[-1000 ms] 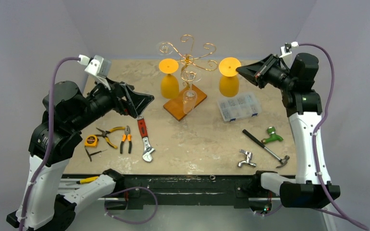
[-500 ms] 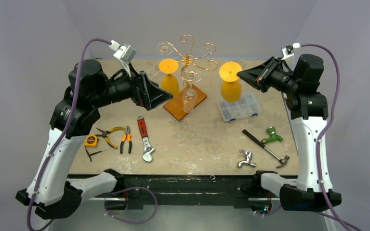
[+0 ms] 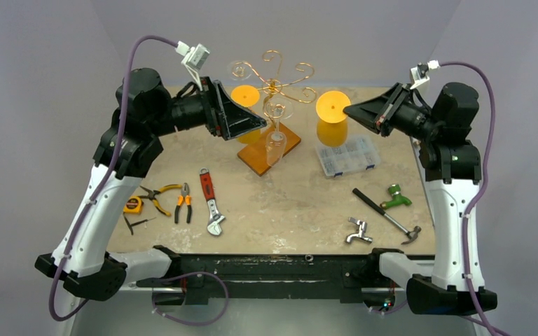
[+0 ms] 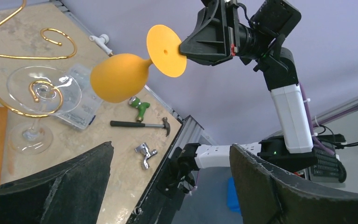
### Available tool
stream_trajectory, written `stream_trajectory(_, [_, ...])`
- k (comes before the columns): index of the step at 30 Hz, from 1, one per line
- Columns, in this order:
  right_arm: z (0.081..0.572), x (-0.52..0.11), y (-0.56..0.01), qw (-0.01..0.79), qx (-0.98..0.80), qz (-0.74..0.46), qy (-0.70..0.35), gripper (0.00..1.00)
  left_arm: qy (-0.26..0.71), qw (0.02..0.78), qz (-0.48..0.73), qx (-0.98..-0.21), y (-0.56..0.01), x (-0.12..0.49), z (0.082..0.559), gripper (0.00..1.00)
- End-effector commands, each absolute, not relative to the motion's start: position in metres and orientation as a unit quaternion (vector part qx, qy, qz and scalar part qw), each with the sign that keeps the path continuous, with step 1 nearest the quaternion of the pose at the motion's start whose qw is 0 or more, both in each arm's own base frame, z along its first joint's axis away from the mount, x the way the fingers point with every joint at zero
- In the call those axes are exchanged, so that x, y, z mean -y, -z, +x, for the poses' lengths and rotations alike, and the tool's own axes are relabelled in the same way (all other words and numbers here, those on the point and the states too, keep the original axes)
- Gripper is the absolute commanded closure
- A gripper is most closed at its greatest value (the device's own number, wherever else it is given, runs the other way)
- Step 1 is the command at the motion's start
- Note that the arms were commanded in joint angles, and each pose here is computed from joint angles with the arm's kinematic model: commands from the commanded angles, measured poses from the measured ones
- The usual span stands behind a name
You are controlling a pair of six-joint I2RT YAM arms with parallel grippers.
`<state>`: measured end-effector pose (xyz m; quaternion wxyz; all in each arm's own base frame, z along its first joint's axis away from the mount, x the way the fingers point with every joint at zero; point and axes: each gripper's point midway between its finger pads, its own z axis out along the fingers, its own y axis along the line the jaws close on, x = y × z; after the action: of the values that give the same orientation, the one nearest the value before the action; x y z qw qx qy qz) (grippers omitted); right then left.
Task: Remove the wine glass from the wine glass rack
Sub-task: Place the wine glass at the center of the board.
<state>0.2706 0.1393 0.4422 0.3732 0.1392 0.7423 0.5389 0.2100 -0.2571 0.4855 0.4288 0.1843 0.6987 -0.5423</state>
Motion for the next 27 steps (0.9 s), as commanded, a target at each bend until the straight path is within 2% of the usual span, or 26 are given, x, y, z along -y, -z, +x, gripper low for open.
stream_trajectory(1, [0.251, -0.147, -0.469, 0.403, -0.717, 0.076, -0.563, 1.0, 0.586, 0.424, 0.185, -0.665, -0.511, 0.268, 0.208, 0.09])
stream_trajectory(12, [0.244, -0.151, -0.473, 0.414, -0.709, 0.041, -0.57, 1.0, 0.613, 0.378, 0.192, -0.667, -0.507, 0.295, 0.215, 0.11])
stream_trajectory(27, [0.24, -0.153, -0.474, 0.42, -0.704, 0.017, -0.572, 1.0, 0.642, 0.32, 0.22, -0.662, -0.498, 0.333, 0.223, 0.19])
